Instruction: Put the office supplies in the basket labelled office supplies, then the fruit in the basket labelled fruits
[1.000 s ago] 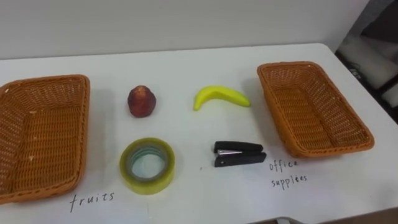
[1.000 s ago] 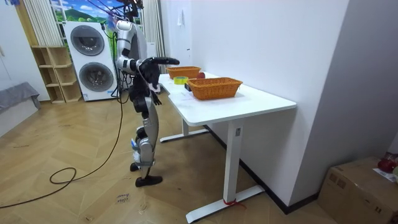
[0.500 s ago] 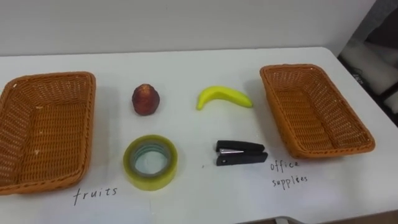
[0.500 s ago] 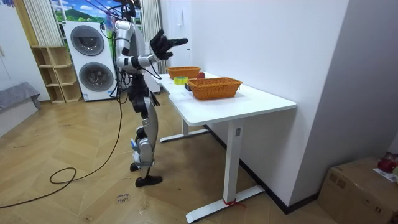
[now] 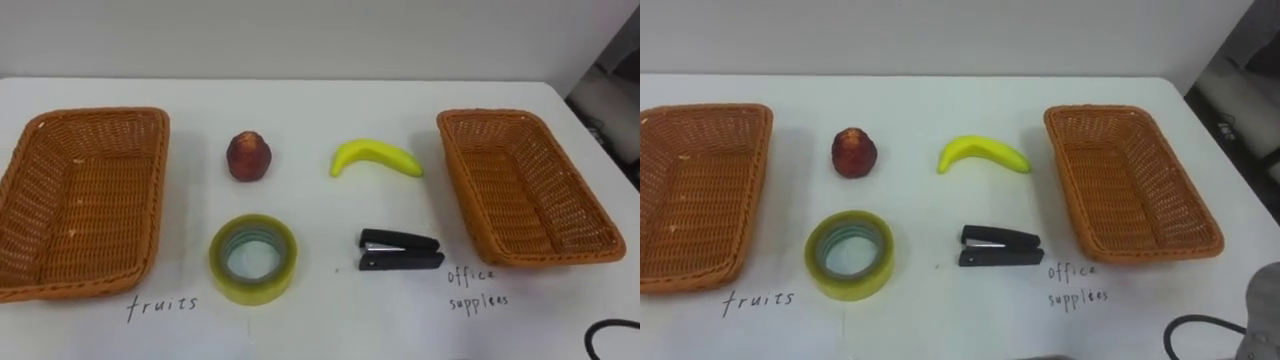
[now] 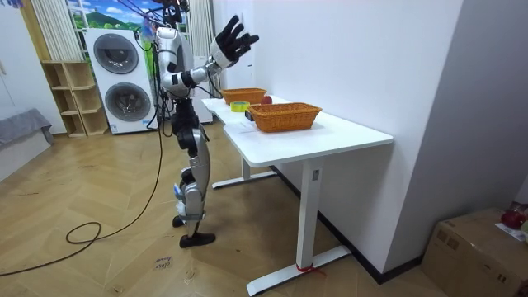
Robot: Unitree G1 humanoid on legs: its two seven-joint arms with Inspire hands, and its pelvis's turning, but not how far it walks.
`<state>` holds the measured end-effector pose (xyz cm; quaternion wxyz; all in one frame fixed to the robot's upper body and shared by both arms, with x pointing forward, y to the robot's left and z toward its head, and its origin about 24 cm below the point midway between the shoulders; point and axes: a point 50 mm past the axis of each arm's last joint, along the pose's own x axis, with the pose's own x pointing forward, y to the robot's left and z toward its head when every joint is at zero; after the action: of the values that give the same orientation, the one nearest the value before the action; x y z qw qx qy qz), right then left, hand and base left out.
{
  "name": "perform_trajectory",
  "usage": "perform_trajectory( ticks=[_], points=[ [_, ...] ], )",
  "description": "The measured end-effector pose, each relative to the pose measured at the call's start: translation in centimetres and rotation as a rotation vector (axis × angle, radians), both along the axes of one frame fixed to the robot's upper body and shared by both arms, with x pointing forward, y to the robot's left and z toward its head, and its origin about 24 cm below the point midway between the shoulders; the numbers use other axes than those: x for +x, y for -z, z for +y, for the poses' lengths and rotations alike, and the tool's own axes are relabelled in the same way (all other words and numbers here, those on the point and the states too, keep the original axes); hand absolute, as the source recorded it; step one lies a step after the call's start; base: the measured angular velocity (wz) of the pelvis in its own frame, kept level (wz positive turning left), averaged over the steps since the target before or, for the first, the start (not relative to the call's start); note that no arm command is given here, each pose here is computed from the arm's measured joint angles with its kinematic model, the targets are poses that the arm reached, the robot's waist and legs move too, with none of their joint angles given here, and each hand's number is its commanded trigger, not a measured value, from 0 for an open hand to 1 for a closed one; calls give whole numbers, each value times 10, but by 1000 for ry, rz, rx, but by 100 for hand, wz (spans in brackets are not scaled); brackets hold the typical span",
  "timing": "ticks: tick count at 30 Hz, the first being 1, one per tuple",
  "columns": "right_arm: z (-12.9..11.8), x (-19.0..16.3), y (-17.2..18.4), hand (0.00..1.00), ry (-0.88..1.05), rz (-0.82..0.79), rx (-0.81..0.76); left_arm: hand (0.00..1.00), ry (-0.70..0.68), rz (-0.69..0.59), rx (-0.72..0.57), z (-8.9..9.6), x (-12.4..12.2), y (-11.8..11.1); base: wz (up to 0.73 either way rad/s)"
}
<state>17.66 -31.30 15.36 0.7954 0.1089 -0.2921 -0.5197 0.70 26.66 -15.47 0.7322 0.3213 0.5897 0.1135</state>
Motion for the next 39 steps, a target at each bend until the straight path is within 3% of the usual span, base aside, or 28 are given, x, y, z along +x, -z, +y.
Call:
perform_trajectory(
  ticks=[7, 15, 21, 28, 39],
  points=[
    [15, 10, -13, 0, -116, -27, -104, 0, 9, -11, -6, -1, 2, 0, 6],
    [30, 20, -19, 0, -212, 41, -292, 0, 45, 7, -13, -1, 0, 0, 0],
    [47, 31, -15, 0, -387, 101, -389, 0, 49, 7, -17, -2, 1, 1, -2],
    [63, 46, 0, 0, -545, 269, -548, 0, 74, 24, -47, -4, 8, 2, 1],
    [86, 58, 21, 0, -808, 440, -651, 0, 89, 27, -49, -4, 14, 2, 0]
  ],
)
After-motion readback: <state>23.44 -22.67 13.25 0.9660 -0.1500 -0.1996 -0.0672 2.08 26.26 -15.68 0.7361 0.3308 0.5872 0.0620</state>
